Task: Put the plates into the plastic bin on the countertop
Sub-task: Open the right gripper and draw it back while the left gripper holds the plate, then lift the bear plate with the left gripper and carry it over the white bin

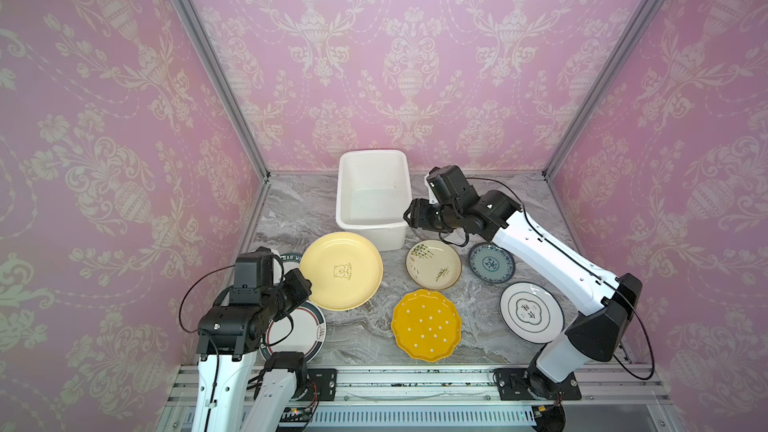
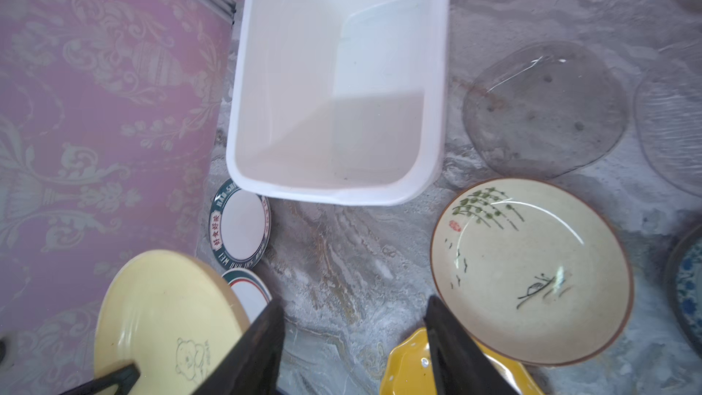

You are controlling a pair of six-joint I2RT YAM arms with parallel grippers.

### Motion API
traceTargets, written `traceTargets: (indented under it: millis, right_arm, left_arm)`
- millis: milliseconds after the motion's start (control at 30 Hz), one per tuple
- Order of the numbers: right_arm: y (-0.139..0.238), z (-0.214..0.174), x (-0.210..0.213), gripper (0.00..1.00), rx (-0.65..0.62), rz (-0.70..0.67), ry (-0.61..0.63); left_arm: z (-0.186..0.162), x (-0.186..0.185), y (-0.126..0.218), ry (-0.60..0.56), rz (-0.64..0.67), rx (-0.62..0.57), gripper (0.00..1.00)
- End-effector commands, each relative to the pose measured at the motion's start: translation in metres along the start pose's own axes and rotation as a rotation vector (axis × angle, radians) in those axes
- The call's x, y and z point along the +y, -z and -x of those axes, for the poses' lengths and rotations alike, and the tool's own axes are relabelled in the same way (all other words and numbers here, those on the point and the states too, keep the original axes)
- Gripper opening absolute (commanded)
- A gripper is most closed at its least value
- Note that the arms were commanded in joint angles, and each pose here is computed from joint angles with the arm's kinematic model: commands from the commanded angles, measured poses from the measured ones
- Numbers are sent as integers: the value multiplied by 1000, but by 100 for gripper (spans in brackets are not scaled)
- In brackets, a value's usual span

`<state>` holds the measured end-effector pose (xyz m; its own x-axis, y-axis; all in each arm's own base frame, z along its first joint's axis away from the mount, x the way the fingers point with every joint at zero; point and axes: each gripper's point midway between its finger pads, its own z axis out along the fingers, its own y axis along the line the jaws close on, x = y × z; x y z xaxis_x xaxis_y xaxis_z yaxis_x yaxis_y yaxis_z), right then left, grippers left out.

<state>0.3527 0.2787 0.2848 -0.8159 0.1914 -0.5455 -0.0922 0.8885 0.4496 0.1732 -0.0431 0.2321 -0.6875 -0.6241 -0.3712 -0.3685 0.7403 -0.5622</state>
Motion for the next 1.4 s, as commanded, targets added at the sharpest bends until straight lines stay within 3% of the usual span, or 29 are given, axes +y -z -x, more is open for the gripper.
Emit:
traceTargets:
  millis: [0,400,600,933,1367]
  right_arm:
    - [-18,16,-27,60,-21,-96,24]
    - [-99,45,-30,57,17,-105,23]
    - [-122,46,-35,46,26,-150,20]
    - [-127,32,-25,25,51,-132,41]
    - [-119,-7,0,12,111,-103,129]
  left_arm:
    - [6,-8,12,23,-22,-35,0]
    - [9,-12,4,37,-44,-28,0]
    - [17,-23,12,53,-74,-53,0]
    - [22,-25,20,99,-90,-89,0]
    - [35,-32,31,134,-99,-147,0]
